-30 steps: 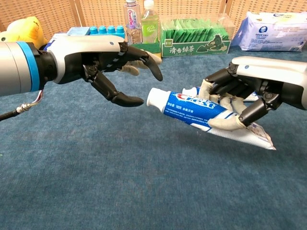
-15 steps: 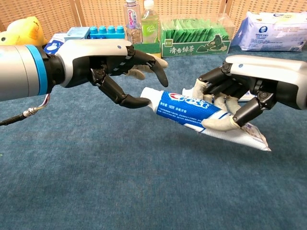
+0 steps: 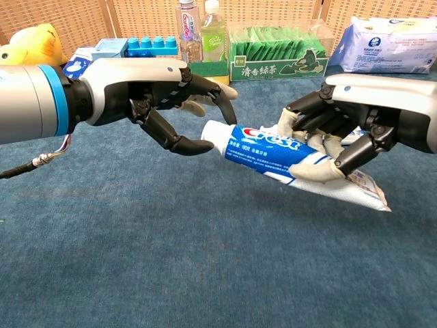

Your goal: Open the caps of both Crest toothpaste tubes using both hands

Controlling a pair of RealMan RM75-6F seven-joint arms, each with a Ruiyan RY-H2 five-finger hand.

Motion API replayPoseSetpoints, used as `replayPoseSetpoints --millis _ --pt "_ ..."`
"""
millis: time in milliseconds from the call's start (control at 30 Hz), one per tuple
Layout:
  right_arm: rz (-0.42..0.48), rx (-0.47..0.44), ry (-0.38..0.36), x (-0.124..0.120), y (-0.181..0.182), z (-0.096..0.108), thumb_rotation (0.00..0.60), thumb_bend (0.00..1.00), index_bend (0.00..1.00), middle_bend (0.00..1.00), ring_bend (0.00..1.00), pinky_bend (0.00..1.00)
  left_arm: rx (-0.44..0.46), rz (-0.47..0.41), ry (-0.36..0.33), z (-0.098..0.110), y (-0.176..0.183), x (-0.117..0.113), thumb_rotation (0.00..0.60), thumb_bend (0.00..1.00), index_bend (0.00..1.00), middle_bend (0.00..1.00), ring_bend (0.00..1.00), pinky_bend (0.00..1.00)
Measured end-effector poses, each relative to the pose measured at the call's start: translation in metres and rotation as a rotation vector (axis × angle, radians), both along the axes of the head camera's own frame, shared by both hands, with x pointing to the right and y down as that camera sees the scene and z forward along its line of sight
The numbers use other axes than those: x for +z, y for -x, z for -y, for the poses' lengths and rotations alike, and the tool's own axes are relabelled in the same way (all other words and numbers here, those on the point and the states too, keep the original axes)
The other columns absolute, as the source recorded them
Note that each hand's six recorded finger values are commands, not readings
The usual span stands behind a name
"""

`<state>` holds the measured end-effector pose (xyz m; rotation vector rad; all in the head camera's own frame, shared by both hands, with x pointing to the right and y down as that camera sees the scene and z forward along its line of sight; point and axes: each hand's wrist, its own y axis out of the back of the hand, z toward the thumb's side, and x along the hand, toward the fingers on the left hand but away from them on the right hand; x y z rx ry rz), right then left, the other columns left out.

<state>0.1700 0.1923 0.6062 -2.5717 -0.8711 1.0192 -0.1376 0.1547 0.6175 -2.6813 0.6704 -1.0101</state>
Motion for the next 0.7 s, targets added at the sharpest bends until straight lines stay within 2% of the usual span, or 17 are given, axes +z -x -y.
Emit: replayPoseSetpoints --millis 467,700 --pt "0.026 0.012 0.023 -0.0028 -0.0021 -0.0008 0.6 0.51 0.9 0.69 0.63 0.74 -0.005 -0.005 0.004 0.0019 -0.0015 0.0006 0.6 0.38 0.39 0.07 0.0 0.08" --pt "0.039 0.022 0.032 -0.005 -0.0046 -0.0003 0.6 0.51 0.9 0.69 0.63 0.74 -0.006 -0.008 0.007 0.0024 -0.003 0.0006 0.6 0.45 0.42 0.08 0.0 0.08"
